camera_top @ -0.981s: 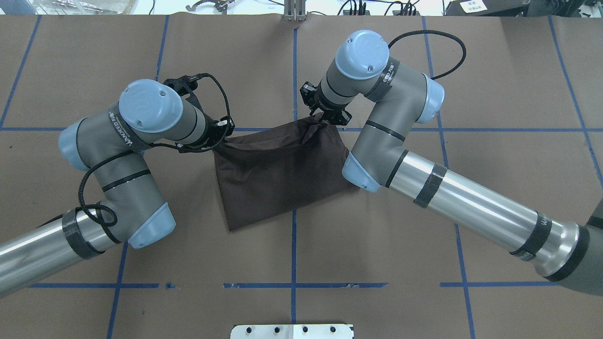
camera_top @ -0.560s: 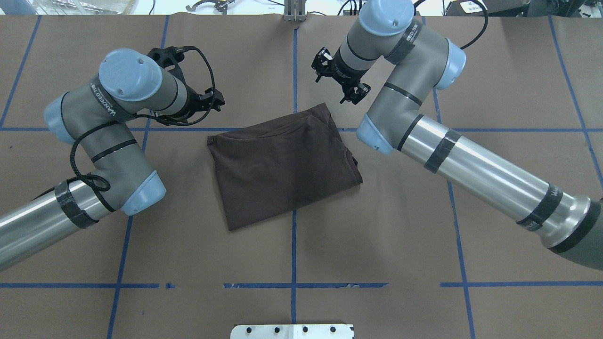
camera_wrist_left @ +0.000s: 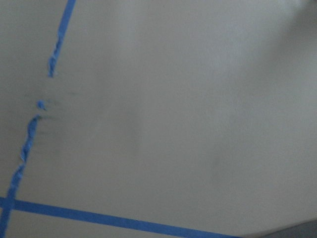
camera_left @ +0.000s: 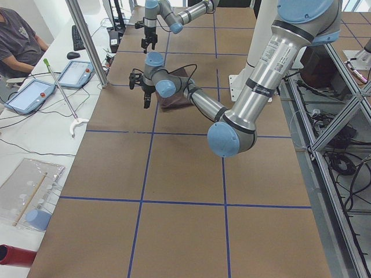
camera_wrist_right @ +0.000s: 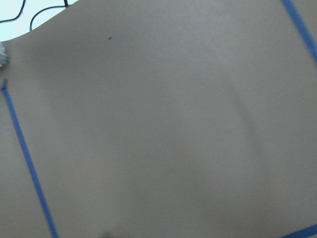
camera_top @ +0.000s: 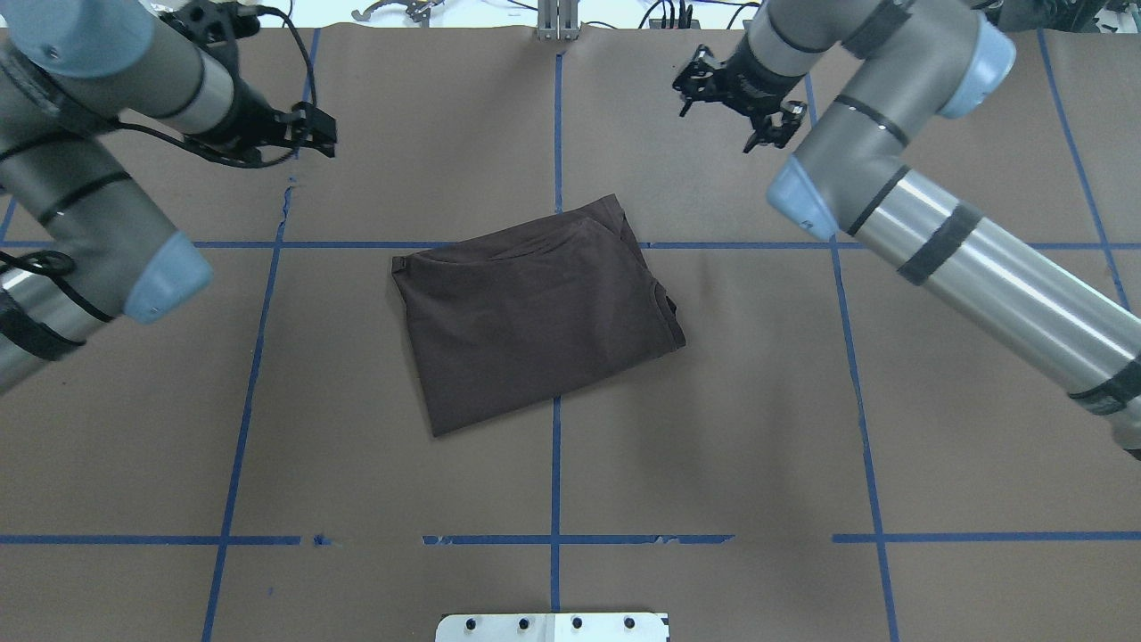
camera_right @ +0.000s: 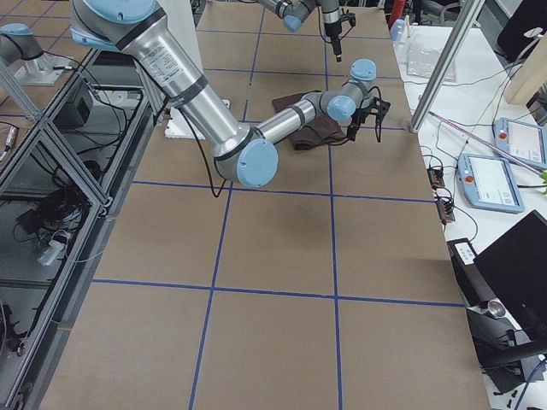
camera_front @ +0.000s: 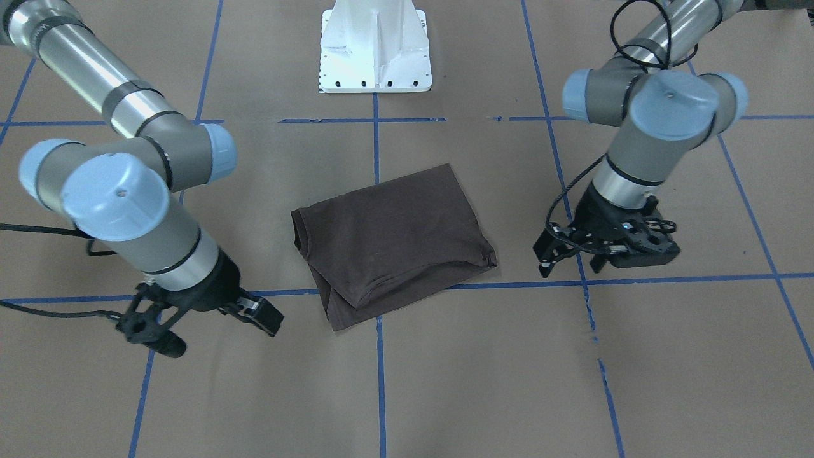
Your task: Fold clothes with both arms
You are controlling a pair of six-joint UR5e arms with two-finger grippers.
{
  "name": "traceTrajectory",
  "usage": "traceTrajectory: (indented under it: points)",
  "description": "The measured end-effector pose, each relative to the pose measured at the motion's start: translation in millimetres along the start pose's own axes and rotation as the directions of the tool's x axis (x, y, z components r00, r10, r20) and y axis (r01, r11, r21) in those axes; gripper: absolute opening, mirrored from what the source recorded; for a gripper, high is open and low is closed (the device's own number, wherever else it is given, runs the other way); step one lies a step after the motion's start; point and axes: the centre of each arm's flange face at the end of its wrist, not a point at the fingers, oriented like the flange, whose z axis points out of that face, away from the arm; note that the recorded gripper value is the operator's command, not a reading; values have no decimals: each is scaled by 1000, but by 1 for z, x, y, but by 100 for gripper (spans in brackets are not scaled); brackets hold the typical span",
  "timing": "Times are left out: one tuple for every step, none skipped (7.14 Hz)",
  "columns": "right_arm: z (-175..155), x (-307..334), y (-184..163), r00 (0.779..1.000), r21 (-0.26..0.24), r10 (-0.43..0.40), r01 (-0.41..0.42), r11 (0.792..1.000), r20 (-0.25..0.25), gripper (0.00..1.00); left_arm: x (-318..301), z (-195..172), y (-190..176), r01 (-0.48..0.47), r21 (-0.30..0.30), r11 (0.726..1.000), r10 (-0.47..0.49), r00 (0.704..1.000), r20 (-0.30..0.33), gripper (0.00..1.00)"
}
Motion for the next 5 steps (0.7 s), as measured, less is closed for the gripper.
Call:
traceTrajectory:
  points:
    - [-34, 78, -34, 989, -1, -131, 131, 991, -69, 100, -73, -28, -25, -123, 17, 992, 123, 992, 40, 100]
    - [-65, 161, -64, 966, -23, -232, 231, 973, -118, 100, -154, -56, -41, -240, 16, 971, 238, 968, 86, 100]
    - [-93, 257, -87, 940, -60, -314, 309, 949, -136, 100, -236, -83, -45, -355, -5, 935, 352, 927, 129, 100]
    - [-119, 365, -99, 909, -95, -394, 384, 919, -136, 100, -313, -107, -39, -440, -47, 897, 441, 882, 167, 100]
    - [-141, 457, -96, 891, -124, -433, 419, 900, -137, 100, -369, -124, -22, -443, -88, 892, 452, 874, 180, 100]
